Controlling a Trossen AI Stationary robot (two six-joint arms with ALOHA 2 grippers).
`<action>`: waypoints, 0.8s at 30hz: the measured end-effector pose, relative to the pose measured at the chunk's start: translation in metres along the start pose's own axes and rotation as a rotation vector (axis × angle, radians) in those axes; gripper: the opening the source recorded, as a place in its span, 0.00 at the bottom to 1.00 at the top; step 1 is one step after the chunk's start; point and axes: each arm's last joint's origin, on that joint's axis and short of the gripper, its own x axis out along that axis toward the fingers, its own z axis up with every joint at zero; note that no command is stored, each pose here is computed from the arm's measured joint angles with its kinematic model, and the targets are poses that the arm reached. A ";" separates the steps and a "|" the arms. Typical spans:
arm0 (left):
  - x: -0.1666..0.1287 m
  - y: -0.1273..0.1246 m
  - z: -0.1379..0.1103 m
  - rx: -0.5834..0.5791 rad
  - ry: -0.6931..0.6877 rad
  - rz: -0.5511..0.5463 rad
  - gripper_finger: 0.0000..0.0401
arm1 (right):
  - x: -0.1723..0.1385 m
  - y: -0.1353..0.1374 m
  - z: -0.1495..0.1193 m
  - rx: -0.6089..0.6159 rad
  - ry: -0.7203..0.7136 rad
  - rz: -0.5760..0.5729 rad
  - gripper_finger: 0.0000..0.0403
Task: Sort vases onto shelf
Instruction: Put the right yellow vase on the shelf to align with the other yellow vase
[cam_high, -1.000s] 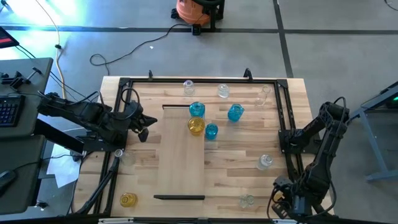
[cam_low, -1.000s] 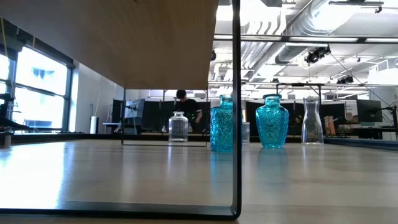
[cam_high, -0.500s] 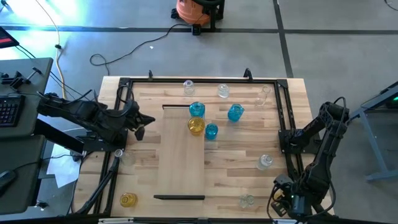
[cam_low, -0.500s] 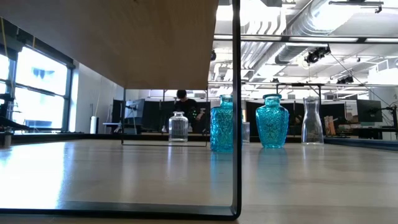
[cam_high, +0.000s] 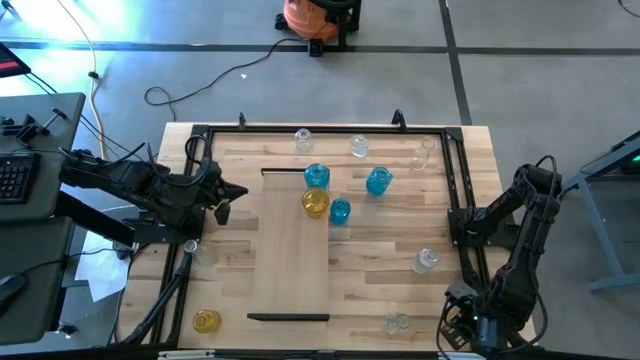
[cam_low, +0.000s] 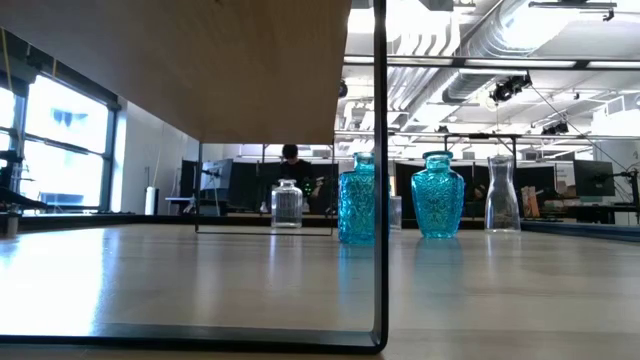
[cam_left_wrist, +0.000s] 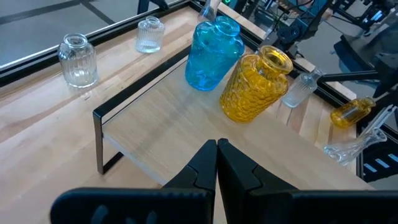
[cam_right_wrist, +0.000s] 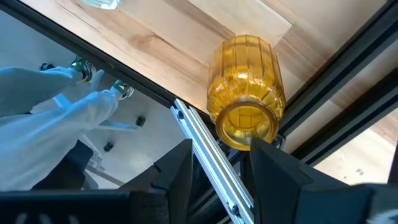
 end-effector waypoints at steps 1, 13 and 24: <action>0.000 0.000 0.000 0.002 -0.001 0.000 0.01 | 0.000 0.000 0.000 -0.001 0.000 0.000 0.36; 0.000 0.000 0.000 0.001 -0.005 0.005 0.01 | 0.017 0.008 -0.002 -0.001 -0.038 -0.002 0.36; 0.000 0.000 0.000 -0.004 -0.006 0.005 0.01 | 0.042 0.018 -0.006 0.008 -0.052 -0.014 0.36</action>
